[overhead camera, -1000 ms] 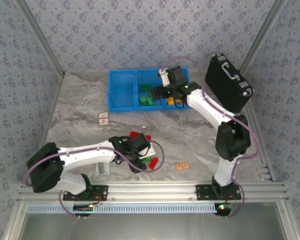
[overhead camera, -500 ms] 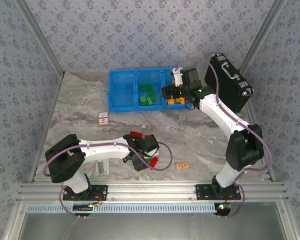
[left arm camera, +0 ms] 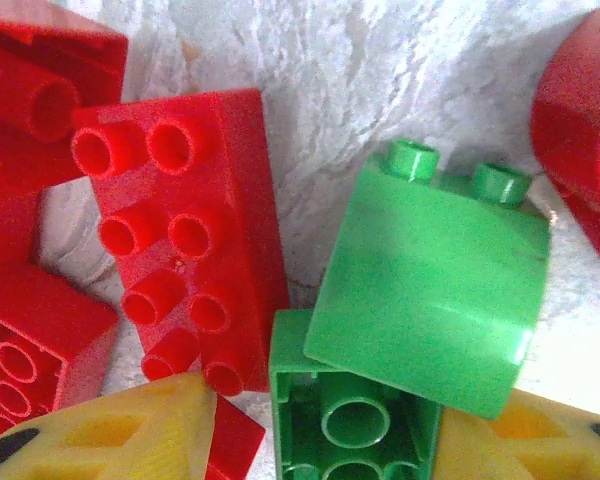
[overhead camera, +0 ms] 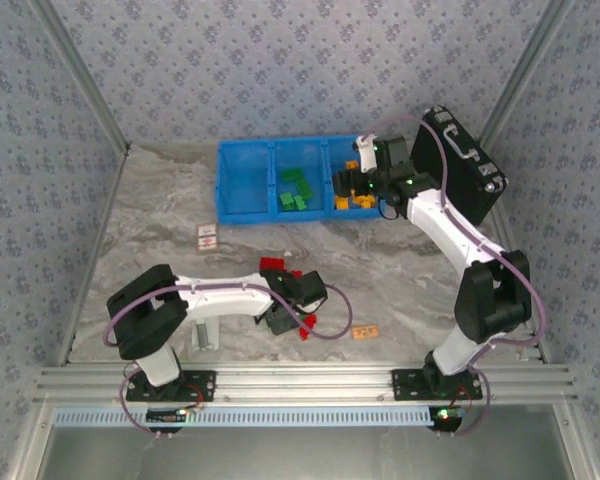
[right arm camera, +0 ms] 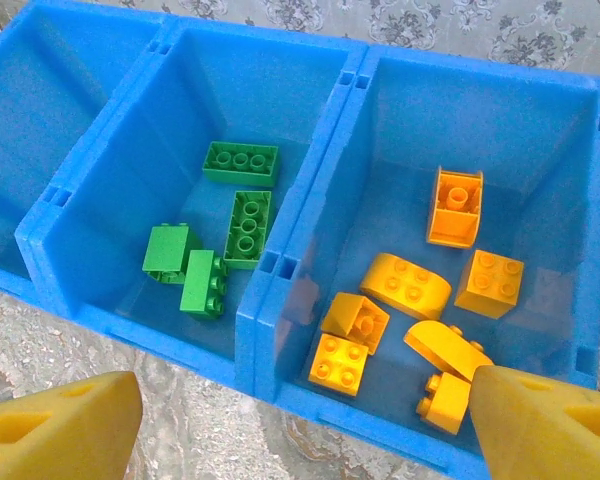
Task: Sort the legos into containers by color
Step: Pick up the lego from the middle-left of the table.
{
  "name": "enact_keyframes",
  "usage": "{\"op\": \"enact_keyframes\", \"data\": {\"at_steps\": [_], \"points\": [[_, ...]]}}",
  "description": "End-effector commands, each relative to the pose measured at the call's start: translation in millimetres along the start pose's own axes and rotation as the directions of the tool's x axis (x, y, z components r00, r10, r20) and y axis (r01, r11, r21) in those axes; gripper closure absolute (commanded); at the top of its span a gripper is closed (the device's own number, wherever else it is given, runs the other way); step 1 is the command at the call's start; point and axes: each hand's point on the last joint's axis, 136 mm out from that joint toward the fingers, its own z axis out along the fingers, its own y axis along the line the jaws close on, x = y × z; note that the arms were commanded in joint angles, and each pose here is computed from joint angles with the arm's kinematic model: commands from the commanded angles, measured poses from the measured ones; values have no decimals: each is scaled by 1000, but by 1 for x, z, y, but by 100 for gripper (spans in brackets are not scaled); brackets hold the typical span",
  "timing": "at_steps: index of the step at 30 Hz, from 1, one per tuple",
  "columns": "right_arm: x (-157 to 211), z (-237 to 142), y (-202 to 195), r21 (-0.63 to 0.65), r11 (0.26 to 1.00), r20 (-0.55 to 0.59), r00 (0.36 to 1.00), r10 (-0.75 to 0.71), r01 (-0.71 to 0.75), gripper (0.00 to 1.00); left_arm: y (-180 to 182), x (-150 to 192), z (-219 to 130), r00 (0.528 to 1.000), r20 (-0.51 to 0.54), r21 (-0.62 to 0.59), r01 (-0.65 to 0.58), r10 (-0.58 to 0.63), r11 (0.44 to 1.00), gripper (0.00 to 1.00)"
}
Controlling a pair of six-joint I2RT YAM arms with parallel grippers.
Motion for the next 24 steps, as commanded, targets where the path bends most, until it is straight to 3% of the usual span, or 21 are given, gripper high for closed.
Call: {"op": "enact_keyframes", "data": {"at_steps": [1, 9, 13, 24], "points": [[-9, -5, -2, -8, 1000, 28, 999, -17, 17, 14, -15, 28, 19, 992, -126, 65, 6, 2, 998, 49], [-7, 1, -4, -21, 1000, 16, 1000, -11, 11, 14, -16, 22, 17, 991, -122, 68, 71, -62, 995, 49], [-7, 2, -5, -23, 1000, 14, 1000, -10, 10, 14, -9, 18, 13, 990, -114, 36, 83, -78, 996, 62], [-9, 3, -10, -7, 1000, -15, 1000, -14, 14, 14, 26, -12, -26, 996, -41, -17, 73, -73, 997, 63]]}}
